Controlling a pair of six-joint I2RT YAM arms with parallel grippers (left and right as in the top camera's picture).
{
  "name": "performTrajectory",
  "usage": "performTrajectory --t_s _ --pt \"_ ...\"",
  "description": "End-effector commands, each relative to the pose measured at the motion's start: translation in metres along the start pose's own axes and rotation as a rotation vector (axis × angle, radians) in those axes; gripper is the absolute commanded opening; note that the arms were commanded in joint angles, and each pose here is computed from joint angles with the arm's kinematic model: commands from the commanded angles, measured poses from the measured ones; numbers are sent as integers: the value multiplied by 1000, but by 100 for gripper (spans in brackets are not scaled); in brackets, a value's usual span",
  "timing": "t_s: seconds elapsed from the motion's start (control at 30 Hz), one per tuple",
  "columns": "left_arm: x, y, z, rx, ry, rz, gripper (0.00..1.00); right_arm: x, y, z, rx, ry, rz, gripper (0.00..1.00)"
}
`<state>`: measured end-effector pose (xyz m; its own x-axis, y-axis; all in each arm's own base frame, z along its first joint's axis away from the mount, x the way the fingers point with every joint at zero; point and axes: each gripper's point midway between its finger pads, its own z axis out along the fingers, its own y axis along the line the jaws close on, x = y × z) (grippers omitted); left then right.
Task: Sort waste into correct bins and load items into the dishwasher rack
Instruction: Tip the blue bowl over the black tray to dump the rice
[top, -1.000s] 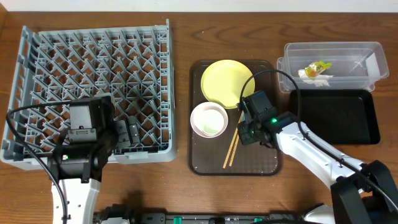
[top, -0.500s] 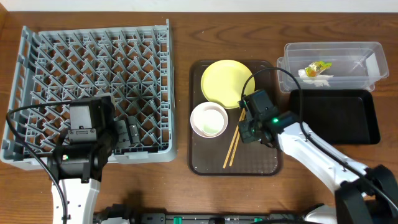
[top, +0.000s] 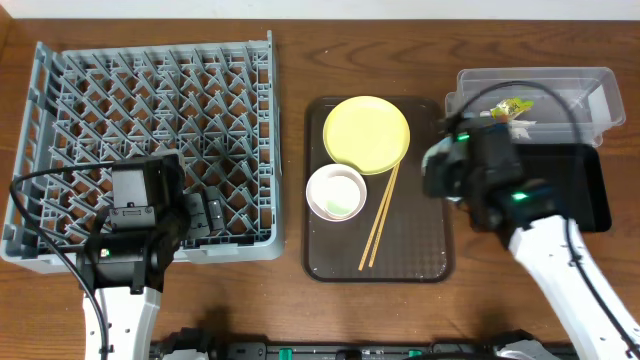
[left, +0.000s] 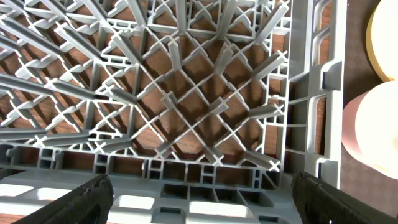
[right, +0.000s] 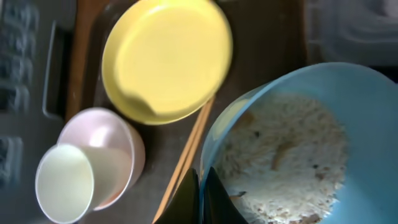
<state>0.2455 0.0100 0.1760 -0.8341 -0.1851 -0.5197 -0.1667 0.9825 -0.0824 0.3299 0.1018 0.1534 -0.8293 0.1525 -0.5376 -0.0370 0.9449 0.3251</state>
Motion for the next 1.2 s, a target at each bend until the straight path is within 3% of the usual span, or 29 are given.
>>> performTrajectory --t_s 0.0,0.87,1.17 --pt "-7 -1 -5 4 -22 -4 93 -12 -7 -10 -129 6 121 1" --pt "-7 -1 -5 4 -22 -4 93 -38 -102 -31 -913 -110 417 1" --pt "-7 -1 -5 4 -22 -4 93 -39 -127 -34 -965 -169 479 1"
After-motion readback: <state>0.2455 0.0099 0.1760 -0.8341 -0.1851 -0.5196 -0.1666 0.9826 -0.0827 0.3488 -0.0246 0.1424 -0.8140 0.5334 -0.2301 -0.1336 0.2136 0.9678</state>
